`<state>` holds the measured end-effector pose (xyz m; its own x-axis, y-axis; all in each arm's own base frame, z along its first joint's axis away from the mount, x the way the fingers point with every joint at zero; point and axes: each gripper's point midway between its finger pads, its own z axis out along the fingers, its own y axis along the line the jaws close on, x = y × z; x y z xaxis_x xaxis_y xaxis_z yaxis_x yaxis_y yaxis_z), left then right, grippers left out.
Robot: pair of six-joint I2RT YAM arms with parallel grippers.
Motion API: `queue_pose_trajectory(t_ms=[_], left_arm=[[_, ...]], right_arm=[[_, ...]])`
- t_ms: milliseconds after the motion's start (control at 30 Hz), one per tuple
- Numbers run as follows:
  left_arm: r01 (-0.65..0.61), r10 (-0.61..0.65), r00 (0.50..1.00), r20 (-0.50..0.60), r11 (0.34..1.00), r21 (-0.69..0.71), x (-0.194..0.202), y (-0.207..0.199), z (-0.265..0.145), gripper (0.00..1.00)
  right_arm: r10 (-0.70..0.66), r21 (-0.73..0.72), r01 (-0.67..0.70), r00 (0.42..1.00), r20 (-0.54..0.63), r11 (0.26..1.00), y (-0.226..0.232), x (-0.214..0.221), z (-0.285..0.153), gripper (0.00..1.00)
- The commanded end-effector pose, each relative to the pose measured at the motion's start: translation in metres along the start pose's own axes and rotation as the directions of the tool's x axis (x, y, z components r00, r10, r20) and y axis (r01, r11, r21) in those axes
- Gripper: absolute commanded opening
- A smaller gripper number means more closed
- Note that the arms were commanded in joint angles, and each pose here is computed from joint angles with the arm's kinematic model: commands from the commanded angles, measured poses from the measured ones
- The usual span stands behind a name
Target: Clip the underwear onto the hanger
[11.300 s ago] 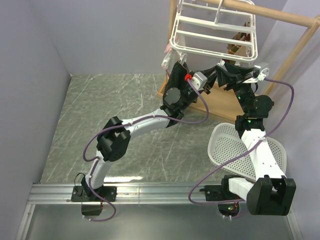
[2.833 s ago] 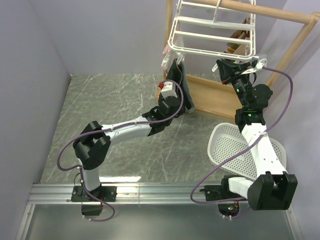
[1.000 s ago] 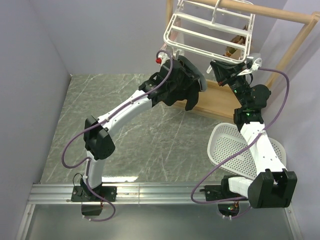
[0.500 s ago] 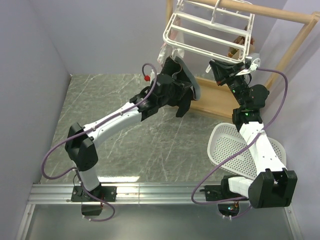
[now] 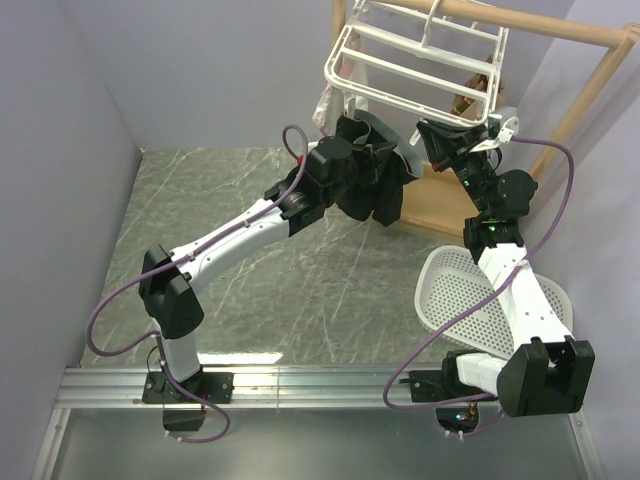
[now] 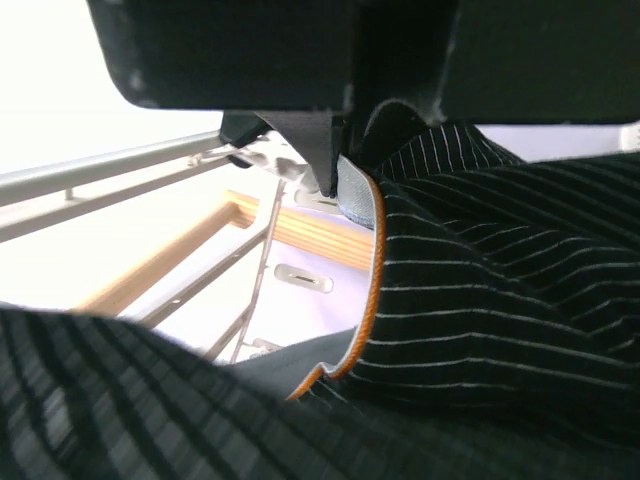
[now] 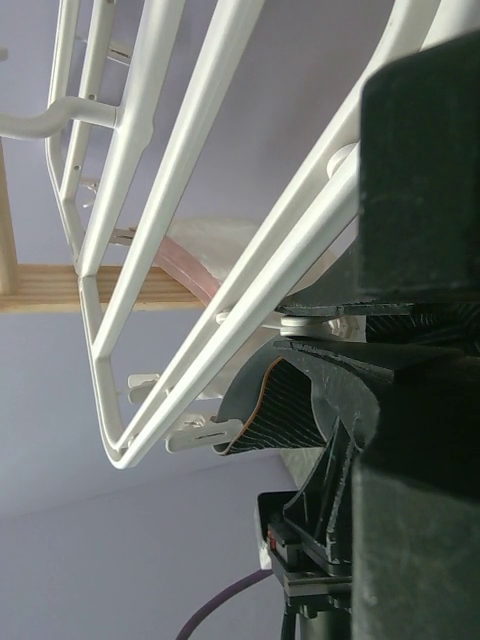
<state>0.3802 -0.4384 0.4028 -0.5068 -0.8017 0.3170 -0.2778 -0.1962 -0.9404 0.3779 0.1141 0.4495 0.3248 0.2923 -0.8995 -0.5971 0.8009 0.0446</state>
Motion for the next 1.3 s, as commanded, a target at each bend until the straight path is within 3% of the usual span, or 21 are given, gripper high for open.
queue_pose_trajectory(t_ms=[0, 1267], left_arm=[[0.103, -0.103, 0.995, -0.006, 0.994, 0.047, 0.007, -0.026, 0.001, 0.00], [0.245, -0.244, 0.969, -0.040, 0.969, 0.014, 0.009, -0.044, 0.025, 0.00]], right_arm=[[-0.031, -0.071, 0.032, 0.999, 0.014, 0.997, 0.017, -0.003, -0.002, 0.00], [-0.098, -0.195, 0.102, 0.995, 0.027, 0.975, 0.038, 0.015, -0.002, 0.00]])
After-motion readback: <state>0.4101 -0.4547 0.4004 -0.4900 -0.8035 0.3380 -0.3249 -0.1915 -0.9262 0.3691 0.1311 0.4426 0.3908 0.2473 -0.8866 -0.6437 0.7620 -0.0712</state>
